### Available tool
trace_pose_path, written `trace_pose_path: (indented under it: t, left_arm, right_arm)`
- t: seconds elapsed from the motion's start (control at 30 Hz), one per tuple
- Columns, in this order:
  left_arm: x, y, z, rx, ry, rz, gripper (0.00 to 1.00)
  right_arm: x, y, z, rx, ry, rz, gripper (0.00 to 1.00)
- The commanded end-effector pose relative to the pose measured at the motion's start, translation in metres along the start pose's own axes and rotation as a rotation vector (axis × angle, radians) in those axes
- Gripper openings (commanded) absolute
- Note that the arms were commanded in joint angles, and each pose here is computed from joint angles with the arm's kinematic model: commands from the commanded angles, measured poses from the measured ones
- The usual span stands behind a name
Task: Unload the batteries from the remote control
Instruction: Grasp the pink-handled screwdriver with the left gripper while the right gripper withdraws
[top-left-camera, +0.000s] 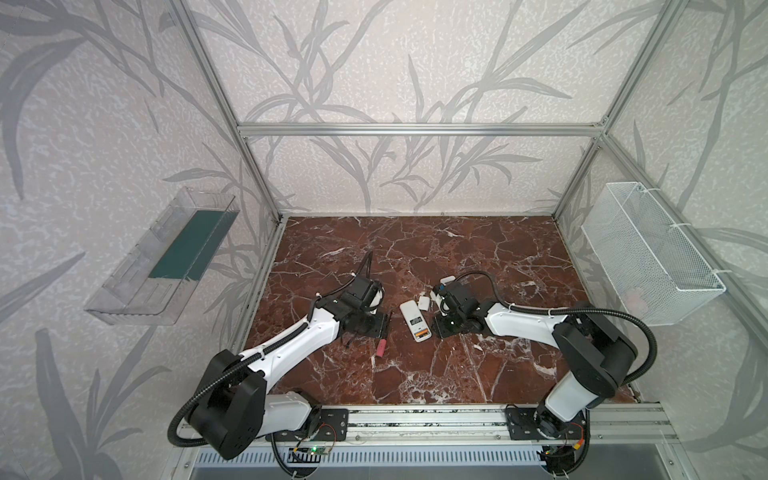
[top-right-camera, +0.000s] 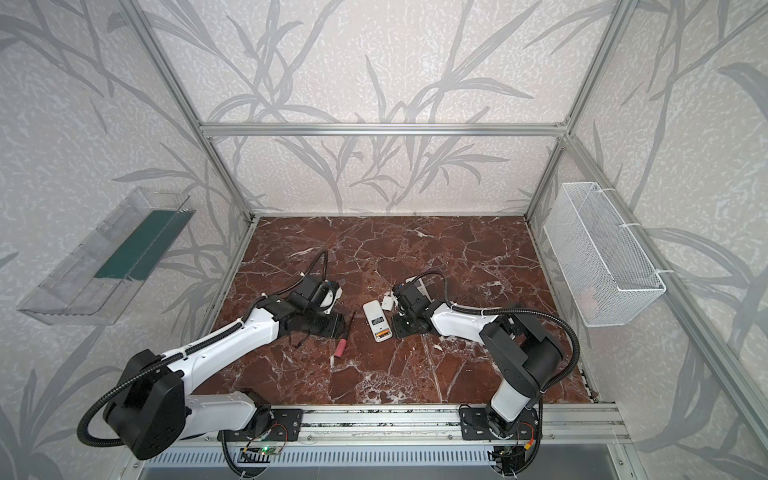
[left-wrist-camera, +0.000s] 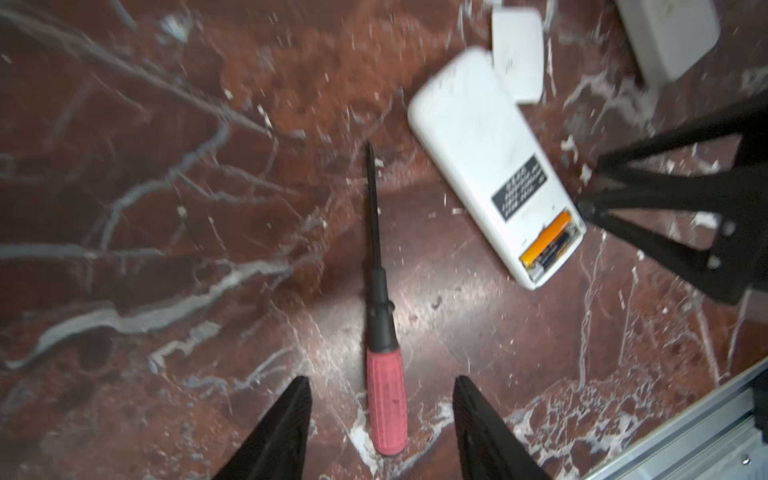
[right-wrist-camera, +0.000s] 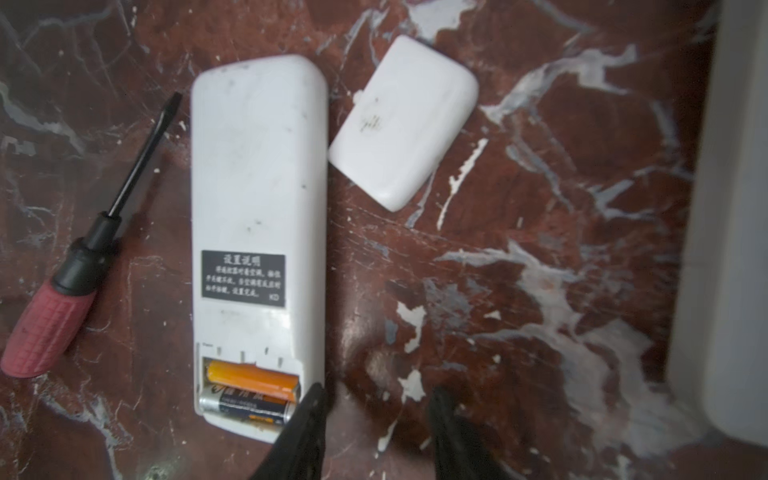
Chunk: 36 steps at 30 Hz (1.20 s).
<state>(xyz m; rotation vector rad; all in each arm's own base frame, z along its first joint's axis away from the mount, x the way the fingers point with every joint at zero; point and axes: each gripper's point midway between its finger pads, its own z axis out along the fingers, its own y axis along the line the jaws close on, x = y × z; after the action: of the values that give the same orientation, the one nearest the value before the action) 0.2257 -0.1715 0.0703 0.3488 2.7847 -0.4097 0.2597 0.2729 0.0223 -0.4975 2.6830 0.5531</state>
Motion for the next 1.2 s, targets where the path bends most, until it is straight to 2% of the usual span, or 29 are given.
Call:
trace_pose_path:
  t: [0.0,0.27,0.5,0.87,1.17]
  left_arm:
    - [0.024,0.009,0.006,-0.061,0.046,-0.043,0.58]
    - [0.044,0.007,0.040,-0.031,0.076,-0.056,0.57]
    - [0.040,0.013,0.045,-0.055,0.033,-0.059,0.42]
    - [0.016,0.018,0.020,-0.111,-0.079,-0.048,0.11]
    - [-0.014,0.018,-0.015,-0.173,-0.144,-0.043,0.01]
  right_arm:
    - [0.006,0.005,0.007,0.001,0.028,-0.012,0.42]
    - [0.004,0.012,0.014,0.004,0.040,-0.034,0.41]
    - [-0.008,0.014,0.017,0.012,0.013,-0.053,0.41]
    - [-0.025,0.023,0.030,-0.013,-0.006,-0.084,0.41]
    - [-0.053,0.040,0.032,-0.051,-0.045,-0.124,0.41]
